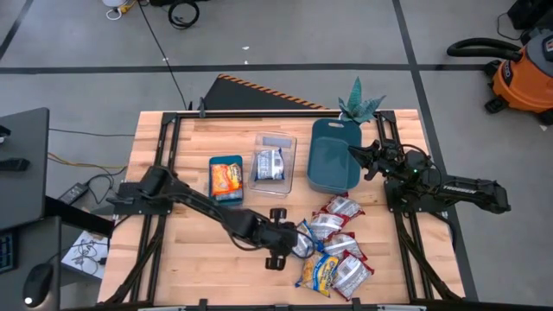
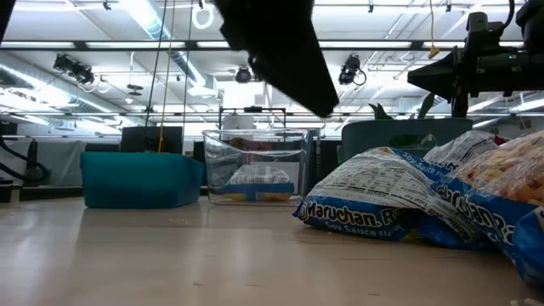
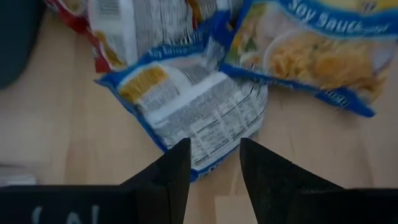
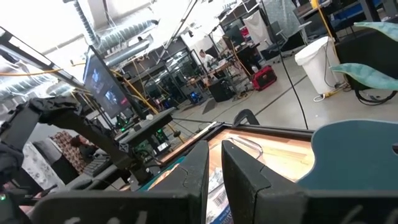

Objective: Sort Maruchan noodles
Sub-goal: Put the blue noodle pack into the transparent bin

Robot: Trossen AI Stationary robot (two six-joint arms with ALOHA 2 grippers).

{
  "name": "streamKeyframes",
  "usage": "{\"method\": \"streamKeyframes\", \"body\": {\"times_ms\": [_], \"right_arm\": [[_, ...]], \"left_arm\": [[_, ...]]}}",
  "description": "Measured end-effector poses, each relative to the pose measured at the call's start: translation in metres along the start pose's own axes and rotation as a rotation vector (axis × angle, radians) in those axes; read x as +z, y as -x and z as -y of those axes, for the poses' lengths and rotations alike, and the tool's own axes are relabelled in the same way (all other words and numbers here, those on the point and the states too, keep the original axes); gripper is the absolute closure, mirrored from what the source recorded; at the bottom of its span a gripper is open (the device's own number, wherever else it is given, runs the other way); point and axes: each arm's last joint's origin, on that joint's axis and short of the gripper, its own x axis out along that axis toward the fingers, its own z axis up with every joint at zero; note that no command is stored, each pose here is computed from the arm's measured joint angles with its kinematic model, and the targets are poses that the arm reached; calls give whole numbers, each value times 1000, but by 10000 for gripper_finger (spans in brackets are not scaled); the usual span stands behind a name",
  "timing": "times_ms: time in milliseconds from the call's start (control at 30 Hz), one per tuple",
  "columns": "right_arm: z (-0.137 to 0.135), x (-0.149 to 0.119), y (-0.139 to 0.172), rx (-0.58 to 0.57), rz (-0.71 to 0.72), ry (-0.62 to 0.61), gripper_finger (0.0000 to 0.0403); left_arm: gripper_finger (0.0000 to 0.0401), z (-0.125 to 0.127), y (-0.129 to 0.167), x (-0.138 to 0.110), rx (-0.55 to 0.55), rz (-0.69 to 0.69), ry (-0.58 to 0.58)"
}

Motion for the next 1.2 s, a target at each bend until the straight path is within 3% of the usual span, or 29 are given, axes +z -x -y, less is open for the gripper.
{"method": "streamKeyframes", "body": {"times_ms": [100,267,433,600,1200], "right_arm": [[0,0,0,-1,1,0,353],[0,0,0,0,1,0,353],[0,0,0,-1,1,0,353],[0,0,0,0,1,0,353],[0,0,0,0,0,0,353]], "left_arm": [[257,-8,-10,-3,29,-30,28],[258,-43,-17,6,72,-12,198],[258,-76,-27,18,-5,53,382],[258,-93,-29,23,-39,89,471],[257,-81,-41,17,-91,51,450]]}}
